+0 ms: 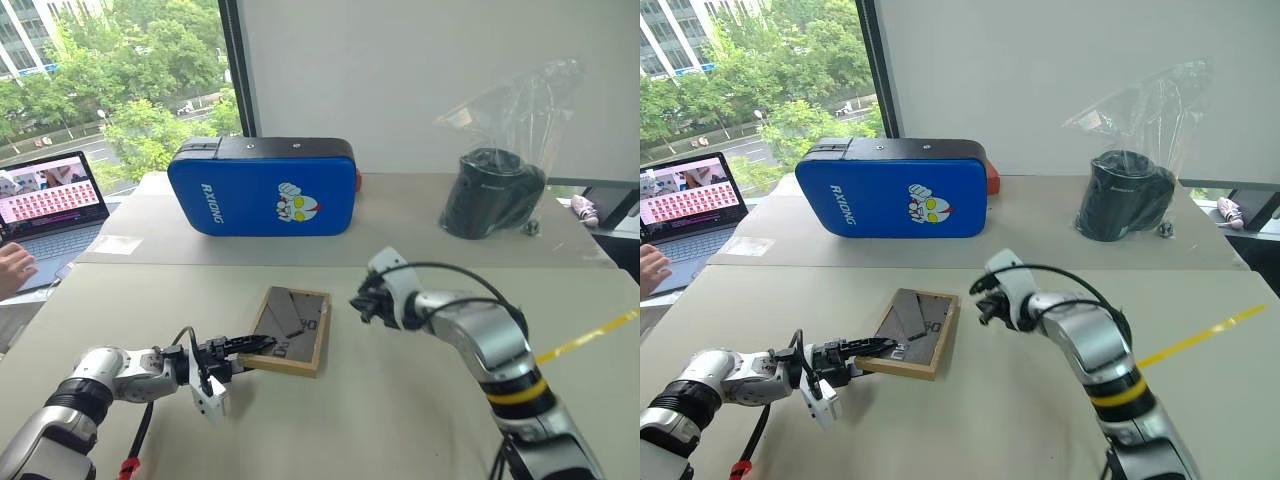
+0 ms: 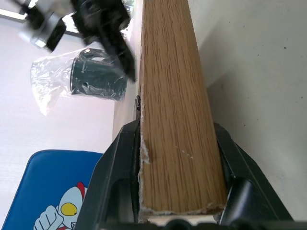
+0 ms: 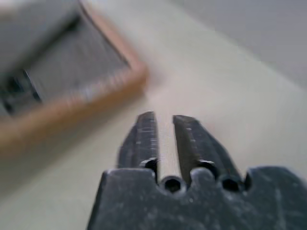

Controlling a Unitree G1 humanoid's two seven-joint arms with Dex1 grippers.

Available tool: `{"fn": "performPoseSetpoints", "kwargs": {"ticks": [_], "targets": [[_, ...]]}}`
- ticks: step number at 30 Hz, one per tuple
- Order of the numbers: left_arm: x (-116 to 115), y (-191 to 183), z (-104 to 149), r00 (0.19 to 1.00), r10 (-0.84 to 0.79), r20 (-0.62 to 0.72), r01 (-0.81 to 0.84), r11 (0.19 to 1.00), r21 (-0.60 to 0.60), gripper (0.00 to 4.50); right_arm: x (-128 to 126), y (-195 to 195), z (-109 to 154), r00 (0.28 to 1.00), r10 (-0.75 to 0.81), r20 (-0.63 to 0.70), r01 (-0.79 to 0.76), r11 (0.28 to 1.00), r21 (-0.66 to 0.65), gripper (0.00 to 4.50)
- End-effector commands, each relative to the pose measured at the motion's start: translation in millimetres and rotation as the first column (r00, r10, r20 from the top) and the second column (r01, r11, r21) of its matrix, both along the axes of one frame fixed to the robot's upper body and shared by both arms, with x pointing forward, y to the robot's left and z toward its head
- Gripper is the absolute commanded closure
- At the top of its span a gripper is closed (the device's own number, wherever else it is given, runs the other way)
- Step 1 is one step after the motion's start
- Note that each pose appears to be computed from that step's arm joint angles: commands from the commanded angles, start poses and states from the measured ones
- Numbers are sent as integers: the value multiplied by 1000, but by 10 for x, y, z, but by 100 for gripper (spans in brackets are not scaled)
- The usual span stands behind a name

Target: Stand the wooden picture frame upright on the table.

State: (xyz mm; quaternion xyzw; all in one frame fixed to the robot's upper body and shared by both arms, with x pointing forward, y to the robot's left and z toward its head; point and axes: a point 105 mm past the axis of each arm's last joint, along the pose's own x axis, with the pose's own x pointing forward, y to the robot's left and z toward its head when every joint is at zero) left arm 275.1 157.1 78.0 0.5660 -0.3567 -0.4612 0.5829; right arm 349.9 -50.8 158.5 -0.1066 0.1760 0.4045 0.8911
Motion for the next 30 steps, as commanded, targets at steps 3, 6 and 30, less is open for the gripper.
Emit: {"fn": "performPoseSetpoints", "kwargs": {"ticks": [3, 6, 30], "targets": [[-192, -34, -332, 994, -39, -98, 48, 995, 88, 322, -212, 543, 65, 941, 285, -182, -243, 945, 221, 148], [-229, -57, -339, 994, -48, -99, 56, 995, 78, 322, -206, 623, -213, 895, 337, -294, -283, 936, 209, 42], [-265, -46, -340, 995, -24, -94, 31, 997, 71, 322, -495, 634, 49, 807, 536, -247, -414, 813, 409, 3]]}}
